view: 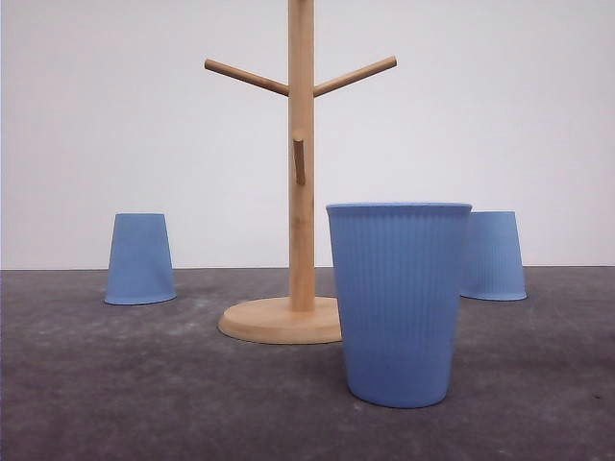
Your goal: Place three cups
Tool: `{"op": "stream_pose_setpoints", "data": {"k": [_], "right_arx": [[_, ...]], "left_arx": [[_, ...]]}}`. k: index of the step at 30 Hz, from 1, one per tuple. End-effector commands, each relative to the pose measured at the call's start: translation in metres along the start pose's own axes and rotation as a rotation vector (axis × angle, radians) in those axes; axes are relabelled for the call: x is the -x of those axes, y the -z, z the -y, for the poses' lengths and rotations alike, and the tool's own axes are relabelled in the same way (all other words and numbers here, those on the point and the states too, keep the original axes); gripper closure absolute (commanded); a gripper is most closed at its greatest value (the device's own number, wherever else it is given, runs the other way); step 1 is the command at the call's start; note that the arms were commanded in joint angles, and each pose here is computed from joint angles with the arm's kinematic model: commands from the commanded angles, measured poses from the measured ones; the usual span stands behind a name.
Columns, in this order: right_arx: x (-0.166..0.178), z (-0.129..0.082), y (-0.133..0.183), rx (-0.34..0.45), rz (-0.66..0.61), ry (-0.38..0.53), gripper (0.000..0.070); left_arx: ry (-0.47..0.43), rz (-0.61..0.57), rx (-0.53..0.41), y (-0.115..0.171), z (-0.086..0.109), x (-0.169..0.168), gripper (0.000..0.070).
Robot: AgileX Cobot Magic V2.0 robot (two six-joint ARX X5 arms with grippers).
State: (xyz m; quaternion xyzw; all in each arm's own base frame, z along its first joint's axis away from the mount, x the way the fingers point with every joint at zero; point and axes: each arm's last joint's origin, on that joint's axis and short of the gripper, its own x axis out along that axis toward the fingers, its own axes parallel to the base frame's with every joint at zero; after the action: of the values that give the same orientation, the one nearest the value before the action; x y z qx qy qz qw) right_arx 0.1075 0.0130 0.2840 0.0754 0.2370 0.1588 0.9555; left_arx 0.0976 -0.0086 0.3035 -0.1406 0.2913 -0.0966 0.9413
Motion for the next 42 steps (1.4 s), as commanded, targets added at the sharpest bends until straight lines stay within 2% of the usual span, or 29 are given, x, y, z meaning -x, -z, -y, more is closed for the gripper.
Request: {"op": "stream_pose_setpoints", "data": {"k": [1, 4, 7, 10, 12, 13, 14, 15, 16, 18, 24, 28, 34, 42], "right_arx": [[-0.001, -0.003, -0.005, 0.062, 0.003, -0.029, 0.0692], [-0.005, -0.01, -0.004, 0.138, -0.016, -0.061, 0.0692], [-0.007, -0.016, -0.003, 0.206, -0.027, -0.07, 0.0691], [-0.009, -0.019, -0.002, 0.234, -0.037, -0.097, 0.0684], [-0.009, -0.021, -0.002, 0.25, -0.038, -0.109, 0.0593], [-0.009, -0.021, -0.002, 0.256, -0.036, -0.112, 0.05], [-0.009, -0.021, -0.002, 0.259, -0.034, -0.113, 0.0399], [-0.009, -0.022, -0.002, 0.259, -0.032, -0.113, 0.0293], [-0.009, -0.022, -0.002, 0.259, -0.03, -0.113, 0.0258], [-0.008, -0.022, -0.003, 0.26, -0.021, -0.114, 0.0244], [-0.003, -0.023, -0.004, 0.256, 0.014, -0.117, 0.0244], [-0.003, -0.023, -0.005, 0.256, 0.021, -0.117, 0.0244], [-0.003, -0.023, -0.005, 0.248, 0.02, -0.118, 0.0244], [-0.003, -0.023, -0.005, 0.249, 0.022, -0.117, 0.0244]], "left_arx": [[0.029, -0.005, -0.062, -0.006, 0.002, -0.002, 0.0697], [0.078, -0.041, -0.096, -0.007, 0.007, -0.01, 0.0697], [0.117, -0.066, -0.183, -0.009, 0.016, -0.014, 0.0696], [0.157, -0.083, -0.291, -0.013, 0.024, -0.017, 0.069], [0.177, -0.087, -0.357, -0.016, 0.029, -0.017, 0.0656], [0.18, -0.086, -0.375, -0.018, 0.03, -0.016, 0.0622], [0.182, -0.083, -0.385, -0.02, 0.032, -0.015, 0.0536], [0.185, -0.079, -0.389, -0.023, 0.033, -0.014, 0.0414], [0.185, -0.074, -0.389, -0.024, 0.033, -0.013, 0.0302], [0.182, -0.067, -0.382, -0.026, 0.034, -0.012, 0.0184], [0.124, -0.067, -0.277, -0.029, 0.033, -0.015, 0.0186], [0.098, -0.119, -0.217, -0.041, 0.034, -0.031, 0.0187], [0.053, -0.154, -0.187, -0.074, 0.034, -0.078, 0.0187], [0.007, -0.162, -0.156, -0.128, 0.027, -0.156, 0.0182]]}}
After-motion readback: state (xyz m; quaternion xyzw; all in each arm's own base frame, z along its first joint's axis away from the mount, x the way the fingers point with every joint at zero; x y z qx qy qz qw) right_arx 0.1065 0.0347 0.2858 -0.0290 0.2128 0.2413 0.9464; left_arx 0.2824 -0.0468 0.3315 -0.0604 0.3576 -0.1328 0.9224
